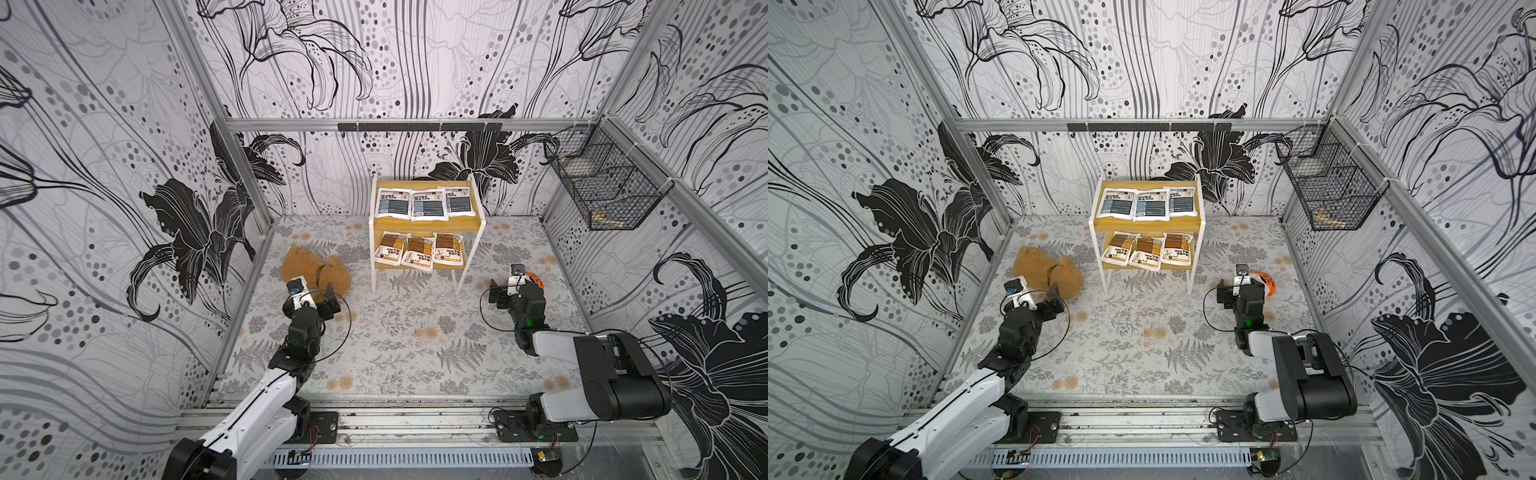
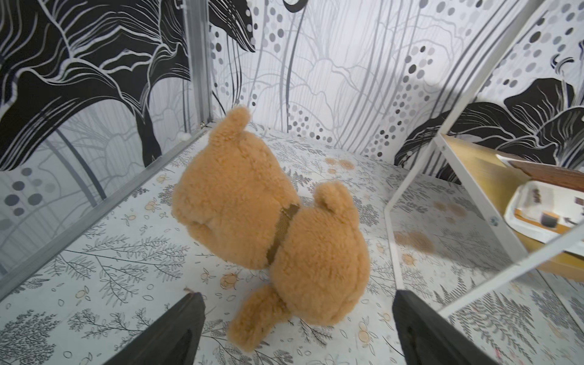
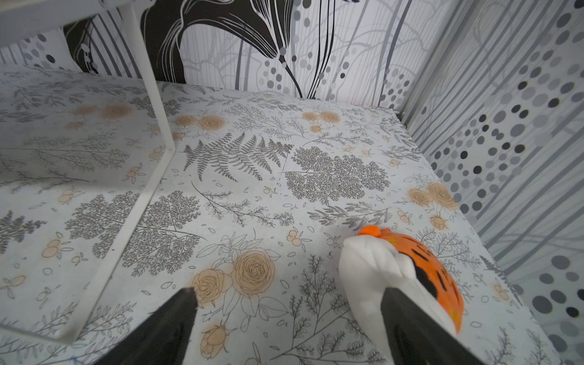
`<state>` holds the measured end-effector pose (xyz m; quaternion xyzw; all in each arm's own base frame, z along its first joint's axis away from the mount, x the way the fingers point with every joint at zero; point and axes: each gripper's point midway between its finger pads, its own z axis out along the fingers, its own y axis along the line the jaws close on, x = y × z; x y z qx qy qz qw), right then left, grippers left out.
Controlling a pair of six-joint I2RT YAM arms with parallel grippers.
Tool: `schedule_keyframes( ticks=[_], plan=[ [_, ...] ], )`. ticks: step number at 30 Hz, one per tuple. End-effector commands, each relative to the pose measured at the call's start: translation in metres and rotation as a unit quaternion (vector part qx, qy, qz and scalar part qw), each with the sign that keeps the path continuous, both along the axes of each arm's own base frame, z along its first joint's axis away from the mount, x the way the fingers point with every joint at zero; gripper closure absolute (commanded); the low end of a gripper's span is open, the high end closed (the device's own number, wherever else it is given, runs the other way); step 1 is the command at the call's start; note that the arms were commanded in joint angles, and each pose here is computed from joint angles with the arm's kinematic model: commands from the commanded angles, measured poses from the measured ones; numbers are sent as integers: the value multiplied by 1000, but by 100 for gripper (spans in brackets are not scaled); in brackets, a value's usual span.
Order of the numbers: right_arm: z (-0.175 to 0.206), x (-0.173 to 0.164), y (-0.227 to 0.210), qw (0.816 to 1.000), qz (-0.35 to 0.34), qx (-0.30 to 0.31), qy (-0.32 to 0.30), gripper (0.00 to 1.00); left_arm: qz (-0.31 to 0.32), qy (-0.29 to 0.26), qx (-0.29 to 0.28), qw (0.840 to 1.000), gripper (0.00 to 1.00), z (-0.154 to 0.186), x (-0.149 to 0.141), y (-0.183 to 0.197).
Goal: Place the bagged coffee beans on the shelf by color
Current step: Reset both arms
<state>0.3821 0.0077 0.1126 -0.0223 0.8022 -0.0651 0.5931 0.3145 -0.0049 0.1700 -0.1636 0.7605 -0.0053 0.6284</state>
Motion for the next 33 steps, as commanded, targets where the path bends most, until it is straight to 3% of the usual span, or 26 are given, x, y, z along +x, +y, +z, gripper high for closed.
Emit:
schedule_keyframes(
  ticks=[1,10,14,20,25,33],
  plan=[
    [9,-6,-3,999,3,-2,-43,3,-23,-52,15,998,3,21,10,1],
    [14,-20,-10,997,-10,8,-76,3,-26,-89,43,995,3,3,28,7],
    [16,-28,-13,995,-16,7,-93,3,-64,-66,76,993,3,-3,50,-5],
    [6,-15,-13,997,-12,12,-71,3,-71,-128,61,987,3,-7,36,6],
    [3,-10,-19,998,-7,30,-57,3,-58,-69,46,995,2,-23,58,13],
    [3,-10,-19,998,-7,30,-57,4,-56,-75,51,994,3,-20,57,15]
  ],
)
